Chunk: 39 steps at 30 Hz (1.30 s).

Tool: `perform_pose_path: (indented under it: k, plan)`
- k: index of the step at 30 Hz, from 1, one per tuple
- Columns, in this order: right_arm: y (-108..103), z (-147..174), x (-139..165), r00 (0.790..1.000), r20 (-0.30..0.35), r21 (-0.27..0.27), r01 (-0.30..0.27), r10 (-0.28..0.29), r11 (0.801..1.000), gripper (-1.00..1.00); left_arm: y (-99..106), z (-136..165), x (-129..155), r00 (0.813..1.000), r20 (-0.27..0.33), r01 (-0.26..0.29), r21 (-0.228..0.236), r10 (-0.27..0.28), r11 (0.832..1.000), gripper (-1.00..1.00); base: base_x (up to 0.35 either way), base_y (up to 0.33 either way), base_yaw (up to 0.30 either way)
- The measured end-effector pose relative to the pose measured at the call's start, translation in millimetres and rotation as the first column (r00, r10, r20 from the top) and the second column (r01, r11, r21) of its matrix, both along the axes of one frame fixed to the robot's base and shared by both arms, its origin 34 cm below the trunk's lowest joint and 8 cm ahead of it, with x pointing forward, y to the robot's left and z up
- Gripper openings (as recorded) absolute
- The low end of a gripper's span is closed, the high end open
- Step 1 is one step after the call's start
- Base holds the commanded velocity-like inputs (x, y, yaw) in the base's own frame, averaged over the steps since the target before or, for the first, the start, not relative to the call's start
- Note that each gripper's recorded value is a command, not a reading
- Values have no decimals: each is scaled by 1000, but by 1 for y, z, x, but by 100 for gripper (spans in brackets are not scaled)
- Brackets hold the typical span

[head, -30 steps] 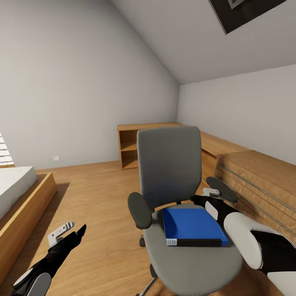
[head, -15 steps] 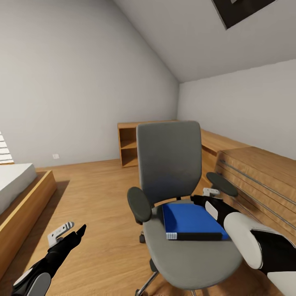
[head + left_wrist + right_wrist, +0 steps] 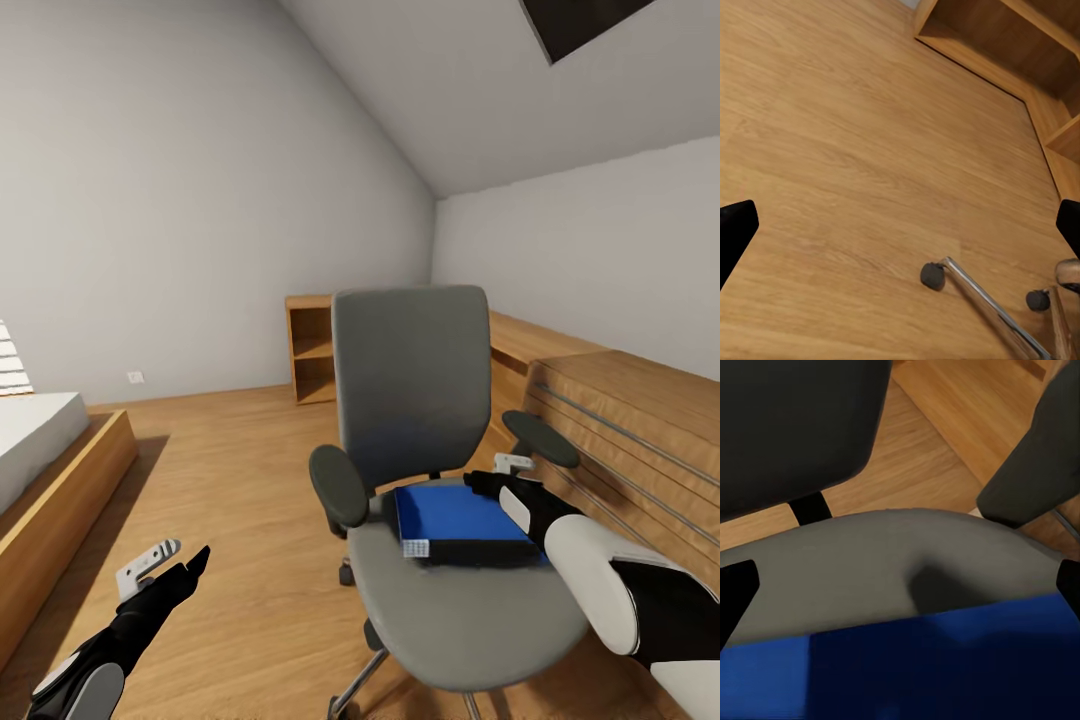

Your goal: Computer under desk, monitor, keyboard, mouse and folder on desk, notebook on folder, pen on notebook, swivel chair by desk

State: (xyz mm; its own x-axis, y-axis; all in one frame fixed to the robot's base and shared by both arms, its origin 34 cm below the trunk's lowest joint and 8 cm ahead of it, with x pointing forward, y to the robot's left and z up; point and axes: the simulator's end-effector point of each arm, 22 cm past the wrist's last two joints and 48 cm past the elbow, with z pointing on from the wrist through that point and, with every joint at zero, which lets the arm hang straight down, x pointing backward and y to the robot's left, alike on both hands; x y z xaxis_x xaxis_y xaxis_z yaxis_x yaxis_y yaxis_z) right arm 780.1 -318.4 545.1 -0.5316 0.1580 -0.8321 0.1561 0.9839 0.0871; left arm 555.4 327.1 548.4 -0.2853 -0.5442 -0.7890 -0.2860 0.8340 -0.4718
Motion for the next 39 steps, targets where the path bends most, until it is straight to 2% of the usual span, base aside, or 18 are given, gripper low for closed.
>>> perform_pose_path:
  k: [4, 20, 39]
  plan:
    - [-1, 0, 2, 1000, 20, -3, 2, -2, 1000, 100, 0, -9, -2, 1000, 0, 0, 0, 0, 1000, 100, 0, 0, 0]
    - [-2, 0, 2, 1000, 20, -3, 2, -2, 1000, 100, 0, -10, -3, 1000, -3, 0, 0, 0, 1000, 100, -5, 0, 0]
    - [-1, 2, 4, 1000, 27, -5, 2, -2, 1000, 100, 0, -12, -3, 1000, -6, 0, 0, 0, 1000, 100, -129, 0, 0]
